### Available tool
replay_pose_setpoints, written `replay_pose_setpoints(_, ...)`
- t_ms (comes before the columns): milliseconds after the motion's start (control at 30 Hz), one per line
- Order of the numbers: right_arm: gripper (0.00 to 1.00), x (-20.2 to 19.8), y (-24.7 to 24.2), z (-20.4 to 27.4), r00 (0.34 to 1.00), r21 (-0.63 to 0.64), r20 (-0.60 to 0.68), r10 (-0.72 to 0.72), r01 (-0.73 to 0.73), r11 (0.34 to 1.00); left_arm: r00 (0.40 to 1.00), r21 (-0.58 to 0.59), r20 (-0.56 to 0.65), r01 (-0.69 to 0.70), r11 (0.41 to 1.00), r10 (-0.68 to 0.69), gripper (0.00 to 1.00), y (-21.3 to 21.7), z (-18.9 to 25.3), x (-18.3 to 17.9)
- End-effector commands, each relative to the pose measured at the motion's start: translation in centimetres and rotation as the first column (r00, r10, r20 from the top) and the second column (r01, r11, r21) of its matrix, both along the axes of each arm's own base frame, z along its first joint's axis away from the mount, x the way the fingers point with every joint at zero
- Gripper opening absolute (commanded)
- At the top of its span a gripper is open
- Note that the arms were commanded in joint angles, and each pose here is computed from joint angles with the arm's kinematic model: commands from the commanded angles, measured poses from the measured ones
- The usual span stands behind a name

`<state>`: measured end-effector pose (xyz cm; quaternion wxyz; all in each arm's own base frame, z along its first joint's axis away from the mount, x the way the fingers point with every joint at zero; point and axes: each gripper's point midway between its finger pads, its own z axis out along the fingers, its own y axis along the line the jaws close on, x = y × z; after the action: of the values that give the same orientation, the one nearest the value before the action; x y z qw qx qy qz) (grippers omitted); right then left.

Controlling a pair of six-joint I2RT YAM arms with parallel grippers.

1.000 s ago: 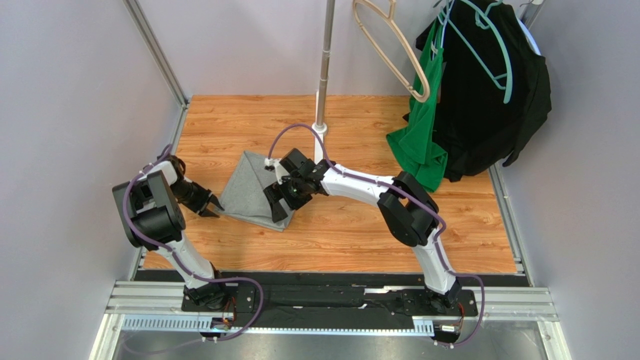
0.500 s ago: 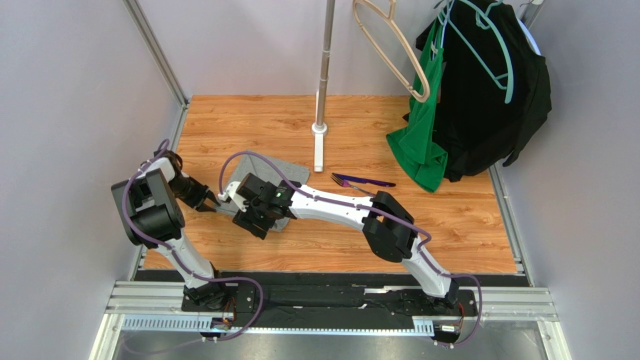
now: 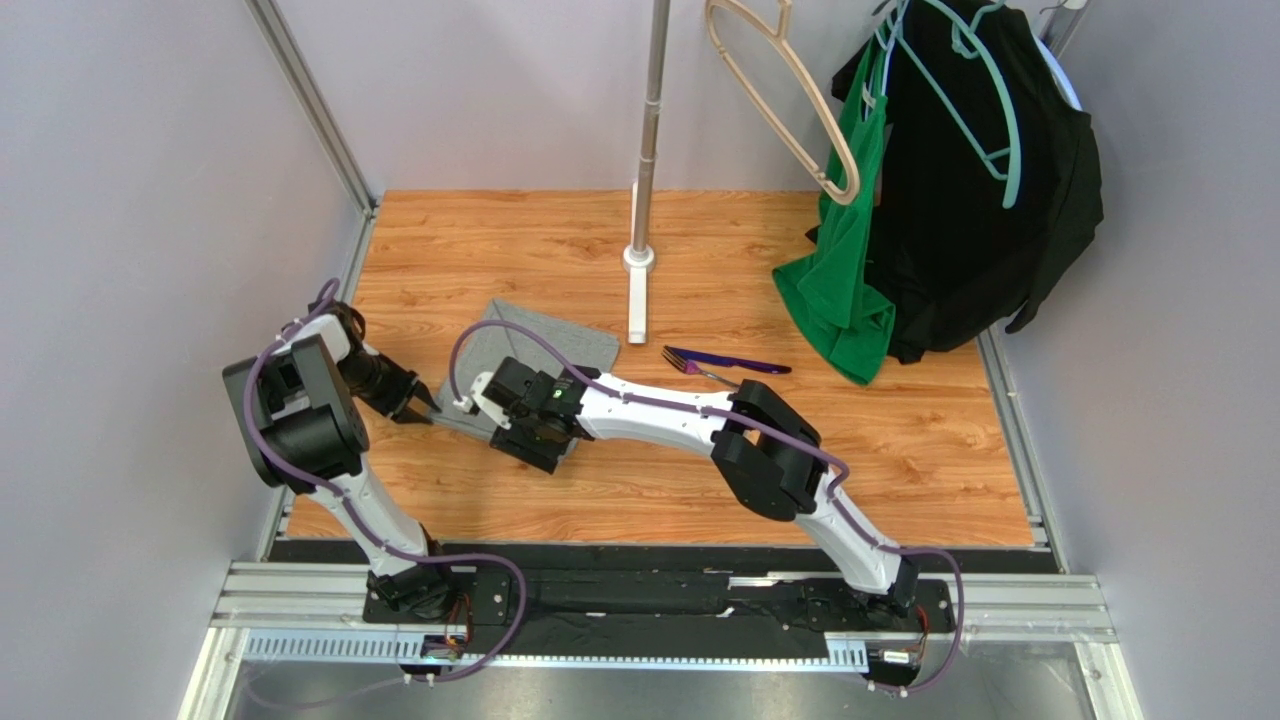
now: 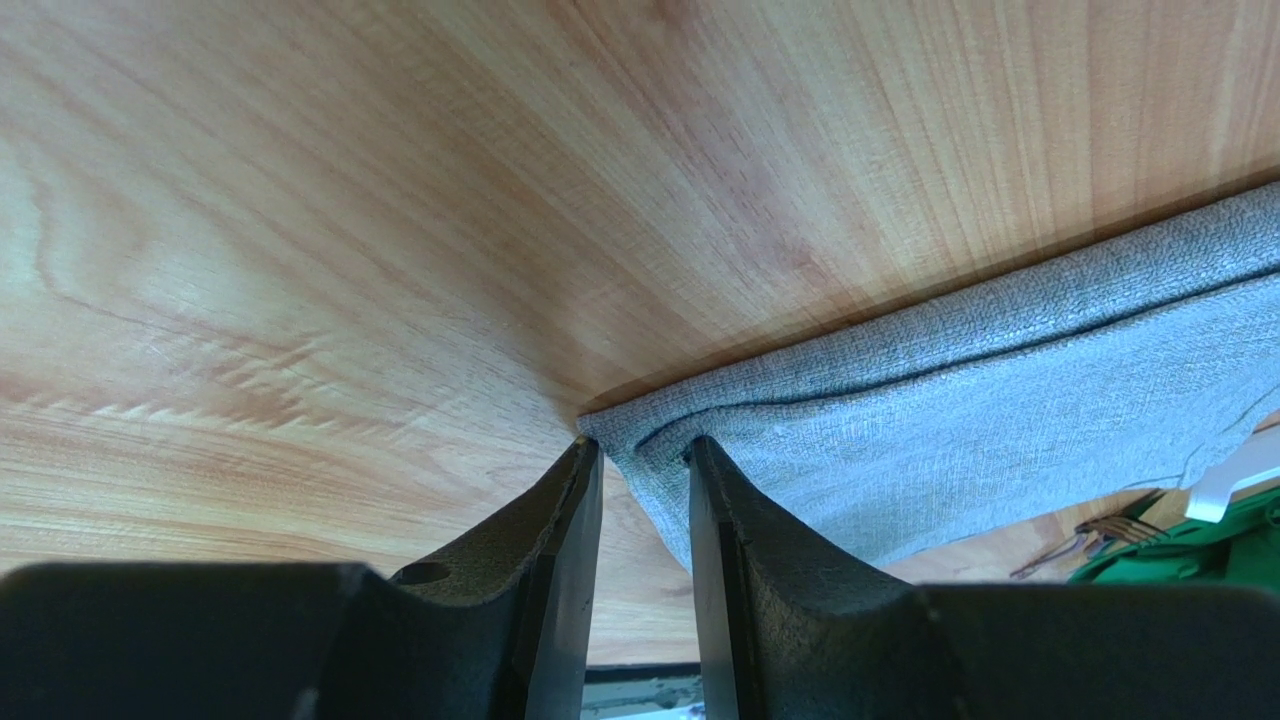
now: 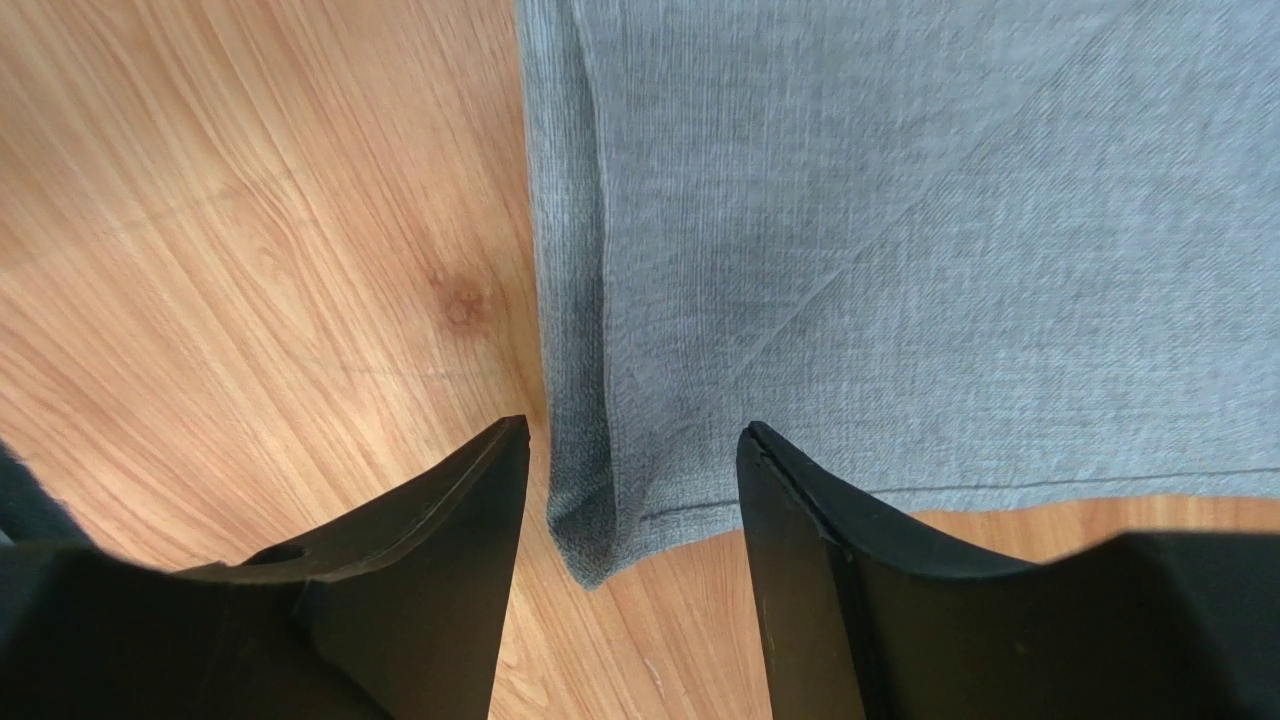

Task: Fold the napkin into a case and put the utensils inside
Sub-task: Rotate the upper triangle-folded napkin at the center of the board, then pick up the upper triangle-folded napkin from the center of the board.

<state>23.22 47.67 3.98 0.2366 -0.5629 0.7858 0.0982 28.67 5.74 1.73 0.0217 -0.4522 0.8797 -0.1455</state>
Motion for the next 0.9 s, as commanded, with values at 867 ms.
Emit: replay_pose_setpoints(867,0.60,-0.8,2.4,4.1,0.996,0.070,0.074,0.051,-0.056,0.996,0.999,0.022,0.048,0.013,1.000,-0.014,0.37,1.1,0.6,1.7)
